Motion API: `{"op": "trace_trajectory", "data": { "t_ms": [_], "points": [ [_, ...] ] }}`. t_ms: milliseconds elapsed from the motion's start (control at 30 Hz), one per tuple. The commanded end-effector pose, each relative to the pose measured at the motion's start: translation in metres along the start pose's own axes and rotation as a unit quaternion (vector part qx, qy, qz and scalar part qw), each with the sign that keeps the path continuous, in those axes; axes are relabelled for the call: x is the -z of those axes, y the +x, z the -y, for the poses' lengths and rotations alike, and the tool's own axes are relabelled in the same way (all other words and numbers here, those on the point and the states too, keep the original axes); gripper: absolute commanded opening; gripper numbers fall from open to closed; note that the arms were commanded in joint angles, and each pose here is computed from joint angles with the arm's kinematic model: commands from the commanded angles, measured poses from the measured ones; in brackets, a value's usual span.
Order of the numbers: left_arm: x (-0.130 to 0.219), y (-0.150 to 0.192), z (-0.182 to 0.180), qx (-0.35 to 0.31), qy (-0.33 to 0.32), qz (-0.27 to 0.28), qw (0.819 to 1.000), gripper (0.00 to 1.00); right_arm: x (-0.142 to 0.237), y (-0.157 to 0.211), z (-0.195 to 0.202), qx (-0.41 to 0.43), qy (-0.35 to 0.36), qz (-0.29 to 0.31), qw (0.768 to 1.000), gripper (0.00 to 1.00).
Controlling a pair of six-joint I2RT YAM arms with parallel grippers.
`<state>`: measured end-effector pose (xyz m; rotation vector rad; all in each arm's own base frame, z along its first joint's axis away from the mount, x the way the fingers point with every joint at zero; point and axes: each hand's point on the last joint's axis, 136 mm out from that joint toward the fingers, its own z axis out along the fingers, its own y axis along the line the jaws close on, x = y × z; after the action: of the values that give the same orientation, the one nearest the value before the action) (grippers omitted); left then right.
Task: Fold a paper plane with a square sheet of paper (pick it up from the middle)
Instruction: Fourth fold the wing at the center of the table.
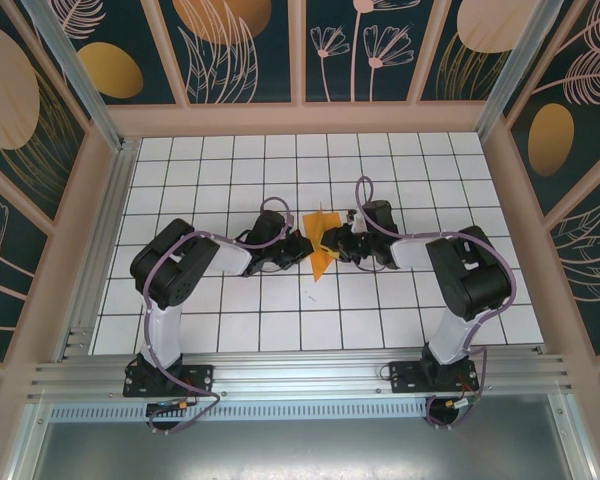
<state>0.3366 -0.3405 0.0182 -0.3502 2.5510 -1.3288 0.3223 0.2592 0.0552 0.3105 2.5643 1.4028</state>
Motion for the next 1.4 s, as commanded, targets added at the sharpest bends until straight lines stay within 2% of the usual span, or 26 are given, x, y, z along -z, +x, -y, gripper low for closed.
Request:
{"op": "trace_trajectory", "data": {
  "t_ms": [0,133,333,400,533,700,867,967,1167,1367],
  "points": [
    [0.008,0.0,-0.022,0.015,-0.029,0.006,0.999,0.0,-0.004,-0.006,0.0,0.011,0.01,0.006,1.0,0.29],
    [0.014,-0.004,-0.005,-0.001,-0.003,0.017,1.0,0.0,-0.007,-0.008,0.004,0.01,0.023,0.003,1.0,0.2],
    [0.022,-0.01,0.014,-0.013,0.037,0.029,0.999,0.02,-0.011,-0.005,0.011,0.016,0.041,-0.008,0.999,0.19],
    [0.025,-0.012,0.022,-0.015,0.053,0.033,0.998,0.06,-0.012,-0.004,0.012,0.018,0.044,-0.011,0.999,0.19],
    [0.032,-0.017,0.045,-0.036,0.089,0.039,0.995,0.21,-0.013,-0.003,0.013,0.019,0.046,-0.013,0.999,0.19],
    [0.024,-0.022,0.042,-0.043,0.07,0.039,0.996,0.33,-0.013,-0.004,0.012,0.021,0.043,-0.014,0.999,0.19],
    [0.014,-0.024,0.035,-0.046,0.058,0.033,0.997,0.39,-0.013,-0.004,0.011,0.022,0.041,-0.015,0.999,0.19],
    [0.012,-0.025,0.042,-0.06,0.066,0.028,0.996,0.4,-0.013,-0.003,0.011,0.023,0.042,-0.016,0.999,0.19],
    [0.004,-0.027,0.034,-0.07,0.048,0.024,0.996,0.32,-0.013,-0.003,0.009,0.024,0.039,-0.019,0.999,0.19],
    [0.004,-0.022,0.031,-0.077,0.051,0.013,0.996,0.32,-0.013,-0.004,0.007,0.023,0.038,-0.019,0.999,0.19]
  ]
}}
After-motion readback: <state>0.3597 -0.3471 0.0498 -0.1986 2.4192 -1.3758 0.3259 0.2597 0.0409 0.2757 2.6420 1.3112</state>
